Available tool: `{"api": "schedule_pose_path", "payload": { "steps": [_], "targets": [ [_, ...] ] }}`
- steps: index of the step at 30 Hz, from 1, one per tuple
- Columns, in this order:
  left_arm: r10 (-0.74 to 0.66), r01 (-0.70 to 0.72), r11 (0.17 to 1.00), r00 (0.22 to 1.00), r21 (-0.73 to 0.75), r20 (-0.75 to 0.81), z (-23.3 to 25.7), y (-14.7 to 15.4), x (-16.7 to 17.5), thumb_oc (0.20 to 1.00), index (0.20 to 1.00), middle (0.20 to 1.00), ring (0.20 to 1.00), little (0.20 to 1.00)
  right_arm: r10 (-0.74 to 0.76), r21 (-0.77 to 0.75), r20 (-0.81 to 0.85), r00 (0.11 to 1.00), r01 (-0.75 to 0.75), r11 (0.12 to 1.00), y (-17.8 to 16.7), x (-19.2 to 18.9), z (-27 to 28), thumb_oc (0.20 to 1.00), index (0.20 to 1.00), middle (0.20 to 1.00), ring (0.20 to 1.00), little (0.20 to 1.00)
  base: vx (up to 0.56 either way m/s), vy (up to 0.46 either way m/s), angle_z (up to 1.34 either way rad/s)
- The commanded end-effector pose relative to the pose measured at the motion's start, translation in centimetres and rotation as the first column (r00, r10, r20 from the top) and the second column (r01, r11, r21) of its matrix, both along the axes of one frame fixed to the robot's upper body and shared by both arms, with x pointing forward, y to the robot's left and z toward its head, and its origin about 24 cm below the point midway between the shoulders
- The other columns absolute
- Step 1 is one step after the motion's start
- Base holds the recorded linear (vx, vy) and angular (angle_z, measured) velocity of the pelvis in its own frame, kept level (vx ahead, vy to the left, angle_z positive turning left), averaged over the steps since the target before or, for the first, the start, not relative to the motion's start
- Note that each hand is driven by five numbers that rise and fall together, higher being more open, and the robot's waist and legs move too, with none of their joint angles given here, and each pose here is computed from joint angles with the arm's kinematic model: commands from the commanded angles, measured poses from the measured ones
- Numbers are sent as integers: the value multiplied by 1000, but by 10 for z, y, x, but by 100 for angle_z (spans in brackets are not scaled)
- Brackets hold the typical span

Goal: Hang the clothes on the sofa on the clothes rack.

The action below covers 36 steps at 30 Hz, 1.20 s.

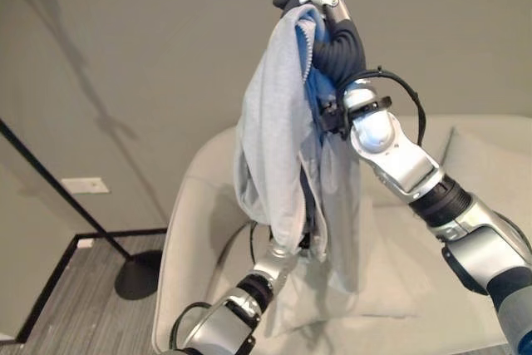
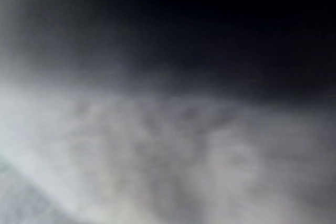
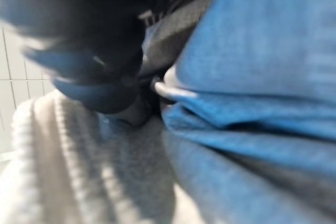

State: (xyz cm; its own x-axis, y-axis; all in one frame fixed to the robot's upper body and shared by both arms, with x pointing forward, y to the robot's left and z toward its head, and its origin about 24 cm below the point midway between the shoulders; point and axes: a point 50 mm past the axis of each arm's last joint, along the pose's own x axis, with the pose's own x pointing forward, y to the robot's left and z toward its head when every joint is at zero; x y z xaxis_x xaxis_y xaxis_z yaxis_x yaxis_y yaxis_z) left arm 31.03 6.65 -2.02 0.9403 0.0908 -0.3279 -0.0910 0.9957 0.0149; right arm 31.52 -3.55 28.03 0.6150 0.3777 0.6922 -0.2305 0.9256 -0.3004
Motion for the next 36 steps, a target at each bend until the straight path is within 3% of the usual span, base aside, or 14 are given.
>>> {"api": "schedule_pose_path", "payload": {
  "steps": [1, 6, 11, 12, 13, 16, 19, 23, 25, 26, 28, 29, 34, 36],
  "targets": [
    [47, -46, 999, 997, -10, 65, 22, 4, 21, 200, 200, 200, 200, 200, 2, 57, 133, 991, -10, 998, -8, -2, 44, 200, 200, 200, 200, 200, 18, -4, -20],
    [175, -155, 976, 976, -150, 132, 30, 27, 18, 200, 200, 200, 200, 200, -133, 37, 144, 981, 129, 991, -41, 4, 37, 200, 200, 200, 200, 200, 19, -12, -11],
    [220, -185, 965, 956, -186, 194, 37, 42, 14, 200, 200, 200, 200, 200, -193, 20, 163, 967, 193, 981, -57, 4, 35, 200, 200, 200, 200, 200, 6, -34, 6],
    [271, -227, 958, 918, -176, 291, 50, 66, 8, 200, 200, 200, 200, 200, -245, 7, 194, 950, 249, 969, -73, 1, 33, 200, 200, 200, 200, 200, 1, -51, 14],
    [271, -228, 958, 918, -174, 290, 50, 66, 7, 200, 200, 200, 200, 200, -246, 8, 193, 950, 249, 968, -73, 1, 33, 200, 200, 200, 200, 200, 4, -71, 13],
    [285, -268, 958, 869, -98, 405, 64, 94, -5, 200, 200, 200, 200, 200, -275, -1, 239, 931, 284, 959, -88, -7, 30, 200, 200, 200, 200, 200, -1, -73, 15],
    [249, -332, 941, 811, 67, 530, 81, 120, -17, 200, 200, 200, 200, 200, -300, 1, 300, 906, 314, 949, -103, -18, 31, 200, 200, 200, 200, 200, -20, -111, 21],
    [148, -439, 850, 730, 293, 667, 106, 155, -38, 200, 200, 200, 200, 200, -335, 40, 346, 876, 342, 939, -122, -31, 27, 200, 200, 200, 200, 200, -28, -141, 16],
    [119, -464, 821, 708, 333, 696, 114, 162, -44, 200, 200, 200, 200, 200, -335, 54, 359, 871, 339, 939, -124, -36, 26, 200, 200, 200, 200, 200, -43, -130, 12],
    [69, -528, 747, 666, 404, 743, 128, 179, -54, 200, 200, 200, 200, 200, -342, 77, 379, 860, 339, 938, -129, -43, 23, 200, 200, 200, 200, 200, -74, -177, 34],
    [48, -610, 658, 619, 442, 784, 140, 194, -64, 200, 200, 200, 200, 200, -344, 103, 412, 844, 332, 938, -133, -52, 25, 200, 200, 200, 200, 200, -179, -228, 47],
    [37, -674, 606, 555, 424, 831, 156, 202, -71, 200, 200, 200, 200, 200, -354, 119, 459, 815, 339, 933, -135, -58, 33, 200, 200, 200, 200, 200, -200, -158, 42],
    [-35, -730, 534, 486, 427, 873, 173, 200, -73, 200, 200, 200, 200, 200, -377, 136, 521, 766, 362, 922, -137, -66, 40, 200, 200, 200, 200, 200, -231, -78, 56],
    [-42, -706, 580, 471, 406, 881, 172, 187, -74, 200, 200, 200, 200, 200, -384, 115, 547, 744, 387, 915, -137, -73, 36, 200, 200, 200, 200, 200, -203, -32, 92]
  ]
}}
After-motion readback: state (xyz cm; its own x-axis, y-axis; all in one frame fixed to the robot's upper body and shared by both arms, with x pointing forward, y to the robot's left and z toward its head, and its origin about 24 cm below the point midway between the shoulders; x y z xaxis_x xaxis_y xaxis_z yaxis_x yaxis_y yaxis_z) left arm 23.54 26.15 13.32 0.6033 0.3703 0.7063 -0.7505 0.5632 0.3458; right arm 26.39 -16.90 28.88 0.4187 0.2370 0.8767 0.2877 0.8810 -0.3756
